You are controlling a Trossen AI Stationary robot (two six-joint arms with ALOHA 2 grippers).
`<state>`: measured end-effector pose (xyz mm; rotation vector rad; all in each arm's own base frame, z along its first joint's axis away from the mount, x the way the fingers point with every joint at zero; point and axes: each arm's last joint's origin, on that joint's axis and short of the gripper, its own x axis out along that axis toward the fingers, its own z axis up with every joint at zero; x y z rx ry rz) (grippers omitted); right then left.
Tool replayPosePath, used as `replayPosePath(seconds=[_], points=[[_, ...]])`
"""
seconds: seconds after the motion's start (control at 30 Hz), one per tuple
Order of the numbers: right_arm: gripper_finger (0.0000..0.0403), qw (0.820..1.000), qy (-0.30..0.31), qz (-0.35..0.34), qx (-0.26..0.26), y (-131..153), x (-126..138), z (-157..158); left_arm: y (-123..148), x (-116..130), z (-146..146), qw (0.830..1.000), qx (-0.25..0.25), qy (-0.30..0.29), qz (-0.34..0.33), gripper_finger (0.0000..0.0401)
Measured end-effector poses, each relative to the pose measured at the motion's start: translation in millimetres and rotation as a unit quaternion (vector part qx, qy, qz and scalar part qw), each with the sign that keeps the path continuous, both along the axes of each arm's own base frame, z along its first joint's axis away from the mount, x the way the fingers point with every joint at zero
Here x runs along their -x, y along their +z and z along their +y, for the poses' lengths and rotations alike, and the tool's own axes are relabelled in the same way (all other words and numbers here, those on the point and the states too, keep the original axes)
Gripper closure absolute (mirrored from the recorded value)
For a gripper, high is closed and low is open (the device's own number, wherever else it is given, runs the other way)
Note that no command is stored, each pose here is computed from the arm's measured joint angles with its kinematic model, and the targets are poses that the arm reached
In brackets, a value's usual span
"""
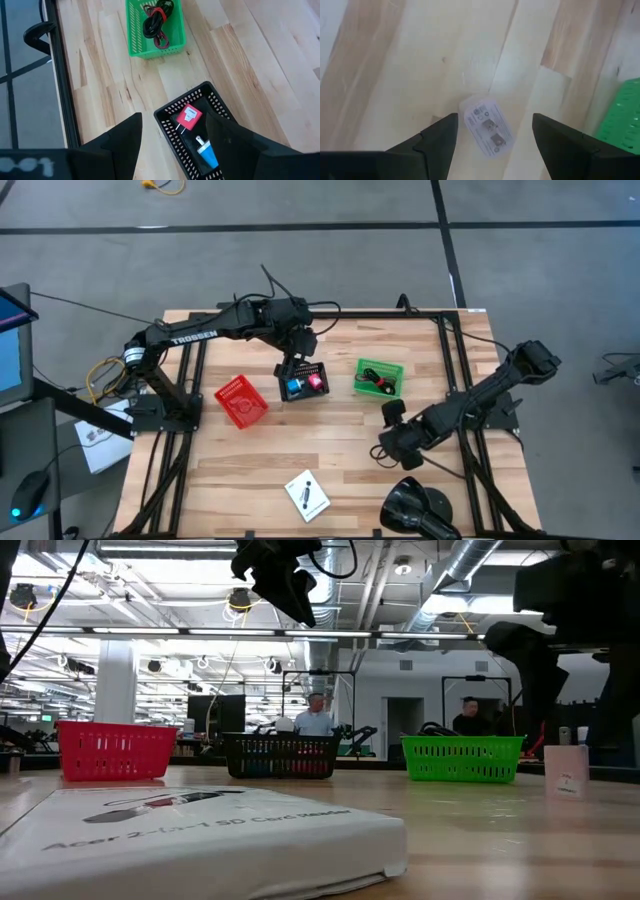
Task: Pick and place items into bin
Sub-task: Put the light pink charger adapter into the black bin
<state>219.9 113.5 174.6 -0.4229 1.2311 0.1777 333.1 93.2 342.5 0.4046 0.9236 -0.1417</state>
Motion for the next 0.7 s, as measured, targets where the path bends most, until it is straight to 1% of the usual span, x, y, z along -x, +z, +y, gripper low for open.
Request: replayPosePath(seconds=[0.23,0.3,0.37,0.53,0.6,0.7], points=[[0.0152,1.000,0.000,-0.001,-0.013,0.2,-1.2,0.5,0.0,0.0,-0.2,1.000,0.004,0.000,0.000,0.0189],[0.0152,1.000,-0.013,-0.002,-0.018,-0.4,-0.9,0.3,0.0,0.0,-0.2,1.000,0.004,0.000,-0.001,0.0189],[0.0152,0.999,-0.026,0.001,-0.020,-2.7,0.6,-0.5,0.0,0.0,-0.2,1.000,0.004,0.000,-0.001,0.0189],[0.0152,0.999,-0.026,0.003,-0.028,-11.8,4.2,-1.7,0.0,0.1,-0.2,1.000,0.001,-0.004,0.000,0.0189],[0.0152,0.999,-0.027,0.007,-0.023,-13.7,5.9,-2.8,0.0,0.1,-0.3,1.000,0.002,-0.004,0.000,0.0189],[0.0152,0.999,-0.039,-0.019,-0.023,-12.4,1.8,-2.4,0.0,0.1,-0.3,1.000,-0.001,-0.008,0.000,0.0189]])
